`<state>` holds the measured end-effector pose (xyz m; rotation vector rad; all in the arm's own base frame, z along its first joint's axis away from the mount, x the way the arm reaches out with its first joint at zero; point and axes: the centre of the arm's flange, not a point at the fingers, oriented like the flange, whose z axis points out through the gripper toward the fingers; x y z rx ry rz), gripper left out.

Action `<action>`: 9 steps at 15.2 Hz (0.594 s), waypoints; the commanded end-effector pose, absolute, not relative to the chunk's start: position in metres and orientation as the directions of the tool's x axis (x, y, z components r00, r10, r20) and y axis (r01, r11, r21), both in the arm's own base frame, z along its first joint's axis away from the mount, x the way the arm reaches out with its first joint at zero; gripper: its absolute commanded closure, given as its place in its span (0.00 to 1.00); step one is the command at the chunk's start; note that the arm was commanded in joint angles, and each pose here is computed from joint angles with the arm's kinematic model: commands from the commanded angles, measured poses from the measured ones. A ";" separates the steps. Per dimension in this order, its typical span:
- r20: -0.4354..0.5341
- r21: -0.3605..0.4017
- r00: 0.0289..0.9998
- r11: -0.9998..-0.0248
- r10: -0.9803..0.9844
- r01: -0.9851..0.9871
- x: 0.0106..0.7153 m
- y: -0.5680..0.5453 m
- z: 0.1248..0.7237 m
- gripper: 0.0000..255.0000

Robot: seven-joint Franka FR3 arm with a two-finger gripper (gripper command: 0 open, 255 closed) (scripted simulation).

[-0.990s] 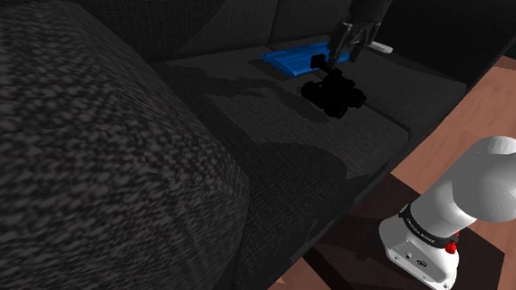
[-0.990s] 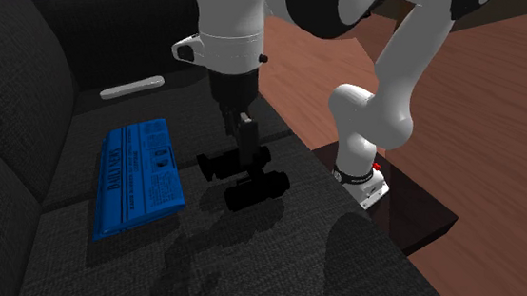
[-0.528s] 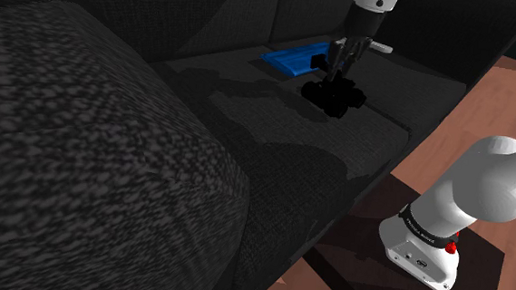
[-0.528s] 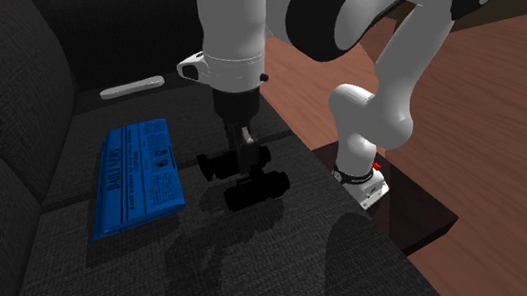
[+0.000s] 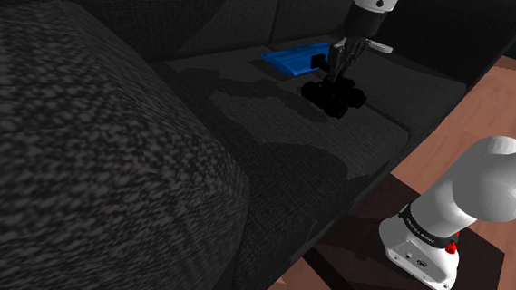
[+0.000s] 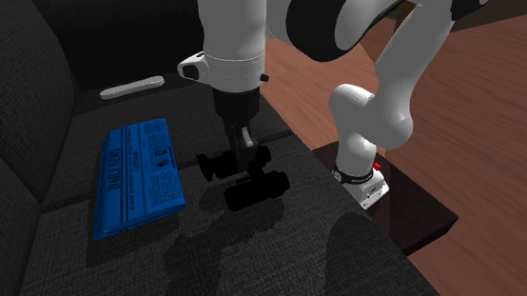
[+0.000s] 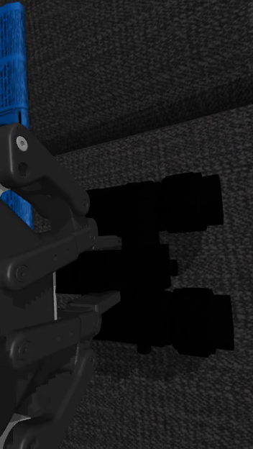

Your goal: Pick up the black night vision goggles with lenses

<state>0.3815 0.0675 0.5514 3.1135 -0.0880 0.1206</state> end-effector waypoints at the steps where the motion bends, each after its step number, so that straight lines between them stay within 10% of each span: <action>1: 0.076 0.023 0.996 -0.998 -0.055 -0.057 0.382 0.068 0.551 1.00; 9: 0.076 0.023 0.996 -0.998 -0.055 -0.057 0.382 0.068 0.593 1.00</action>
